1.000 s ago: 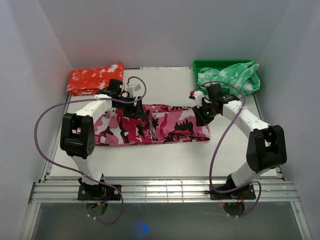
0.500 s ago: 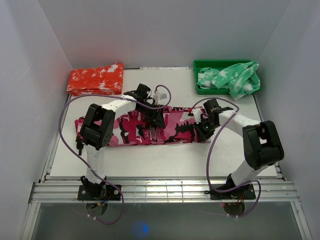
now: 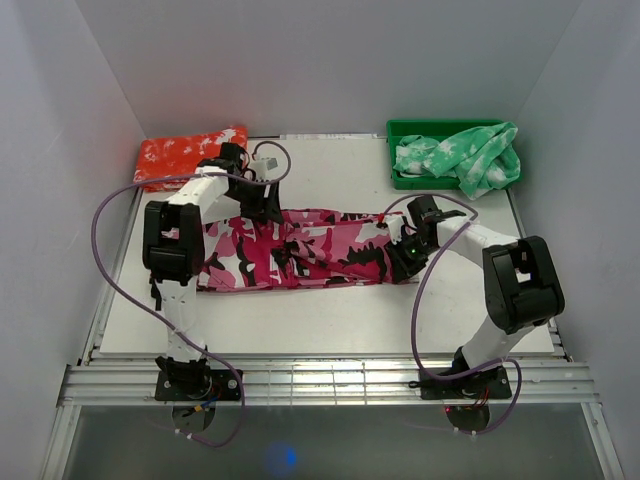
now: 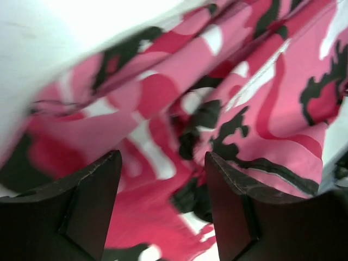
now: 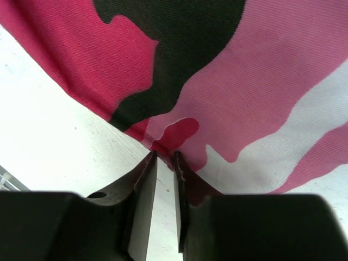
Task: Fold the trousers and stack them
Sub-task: Fold the trousers
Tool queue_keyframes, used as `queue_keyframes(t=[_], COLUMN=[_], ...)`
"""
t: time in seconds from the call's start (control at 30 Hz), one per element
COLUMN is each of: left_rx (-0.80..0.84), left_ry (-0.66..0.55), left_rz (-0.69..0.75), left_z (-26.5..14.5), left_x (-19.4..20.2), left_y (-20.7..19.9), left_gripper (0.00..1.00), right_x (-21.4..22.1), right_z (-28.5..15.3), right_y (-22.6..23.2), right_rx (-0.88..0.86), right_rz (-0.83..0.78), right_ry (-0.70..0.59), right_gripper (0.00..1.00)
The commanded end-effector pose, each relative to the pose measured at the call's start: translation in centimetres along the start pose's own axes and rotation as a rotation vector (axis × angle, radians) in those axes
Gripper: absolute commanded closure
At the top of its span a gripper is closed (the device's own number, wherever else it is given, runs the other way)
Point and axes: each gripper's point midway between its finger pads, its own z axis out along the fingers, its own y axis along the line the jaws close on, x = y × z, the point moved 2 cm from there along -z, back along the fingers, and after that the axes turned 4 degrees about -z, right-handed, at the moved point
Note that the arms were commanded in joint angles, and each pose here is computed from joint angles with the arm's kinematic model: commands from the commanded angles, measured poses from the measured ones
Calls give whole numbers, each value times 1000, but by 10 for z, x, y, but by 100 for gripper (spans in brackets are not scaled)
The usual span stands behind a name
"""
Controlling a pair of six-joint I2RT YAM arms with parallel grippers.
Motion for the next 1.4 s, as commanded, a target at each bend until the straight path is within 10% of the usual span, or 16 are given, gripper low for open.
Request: queue_keyframes(t=[0.0, 0.23, 0.5, 0.87, 1.07, 1.37], left_rx=[-19, 168, 298, 100, 85, 107], left_ry=[-43, -54, 55, 341, 321, 196], left_rz=[202, 262, 465, 267, 233, 248], left_z=[-39, -63, -27, 30, 33, 13], left_x=[-10, 14, 56, 120, 113, 76], left_y=[-22, -71, -123, -44, -37, -56], left_gripper=[25, 25, 38, 55, 55, 29], right_x=[12, -72, -50, -23, -15, -1], right_z=[4, -58, -79, -36, -10, 12], right_y=[-7, -18, -76, -89, -86, -62], right_rx=[9, 14, 78, -28, -124, -265], right_rz=[29, 105, 405, 528, 532, 565], right_ry=[65, -230, -282, -254, -221, -175], right_gripper=[73, 53, 48, 38, 45, 45])
